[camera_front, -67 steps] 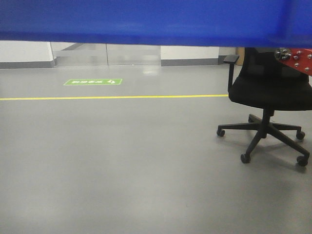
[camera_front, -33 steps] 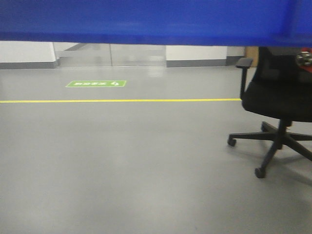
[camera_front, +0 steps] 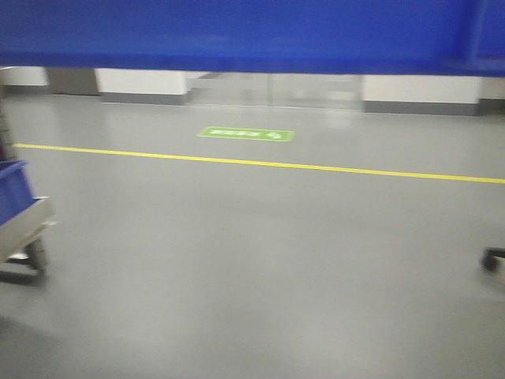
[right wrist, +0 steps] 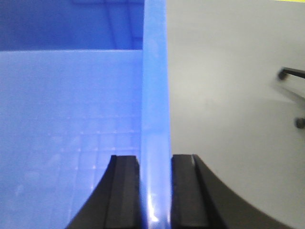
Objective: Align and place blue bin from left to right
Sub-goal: 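Drive the base across the floor carrying the bin in both grippers, then approach the shelf with red-item bins, holding the blue bin raised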
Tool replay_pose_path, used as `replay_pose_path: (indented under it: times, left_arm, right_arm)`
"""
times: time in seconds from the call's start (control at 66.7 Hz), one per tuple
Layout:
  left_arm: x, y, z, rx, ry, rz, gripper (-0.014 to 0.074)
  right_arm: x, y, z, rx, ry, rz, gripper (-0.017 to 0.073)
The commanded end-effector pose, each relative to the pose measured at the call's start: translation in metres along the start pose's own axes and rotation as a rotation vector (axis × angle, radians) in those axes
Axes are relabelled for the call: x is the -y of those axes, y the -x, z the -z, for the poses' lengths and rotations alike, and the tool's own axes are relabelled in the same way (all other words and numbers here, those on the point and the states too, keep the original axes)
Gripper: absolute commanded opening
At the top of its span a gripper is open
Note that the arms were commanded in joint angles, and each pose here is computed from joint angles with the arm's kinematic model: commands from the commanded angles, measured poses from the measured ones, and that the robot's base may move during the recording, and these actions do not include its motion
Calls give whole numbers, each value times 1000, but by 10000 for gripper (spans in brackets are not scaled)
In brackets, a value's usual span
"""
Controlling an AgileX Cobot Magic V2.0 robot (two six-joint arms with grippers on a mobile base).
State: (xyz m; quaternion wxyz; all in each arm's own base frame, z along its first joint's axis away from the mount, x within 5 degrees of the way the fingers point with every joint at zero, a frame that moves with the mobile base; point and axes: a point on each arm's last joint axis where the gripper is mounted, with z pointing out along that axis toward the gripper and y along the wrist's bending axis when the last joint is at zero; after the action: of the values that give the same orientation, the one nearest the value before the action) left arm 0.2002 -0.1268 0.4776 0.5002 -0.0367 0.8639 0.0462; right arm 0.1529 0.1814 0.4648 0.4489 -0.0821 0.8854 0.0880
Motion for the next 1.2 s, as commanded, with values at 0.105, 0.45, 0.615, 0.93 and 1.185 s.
replay_pose_path:
  times: [0.105, 0.45, 0.615, 0.93, 1.185]
  left_arm:
    - [6, 9, 4, 97, -63, 5, -111]
    - [6, 9, 4, 97, -63, 5, -111]
    - [6, 9, 4, 97, -63, 5, -111]
    - [6, 9, 4, 97, -63, 5, -111]
    - [6, 9, 4, 97, -63, 5, -111]
  right_arm:
    - [-25, 17, 10, 194, 273, -4, -166]
    - [-25, 17, 10, 194, 273, -4, -166]
    - [-25, 17, 10, 194, 273, -4, -166]
    - [-25, 17, 10, 194, 273, -4, -166]
    - [-25, 17, 10, 194, 273, -4, -166]
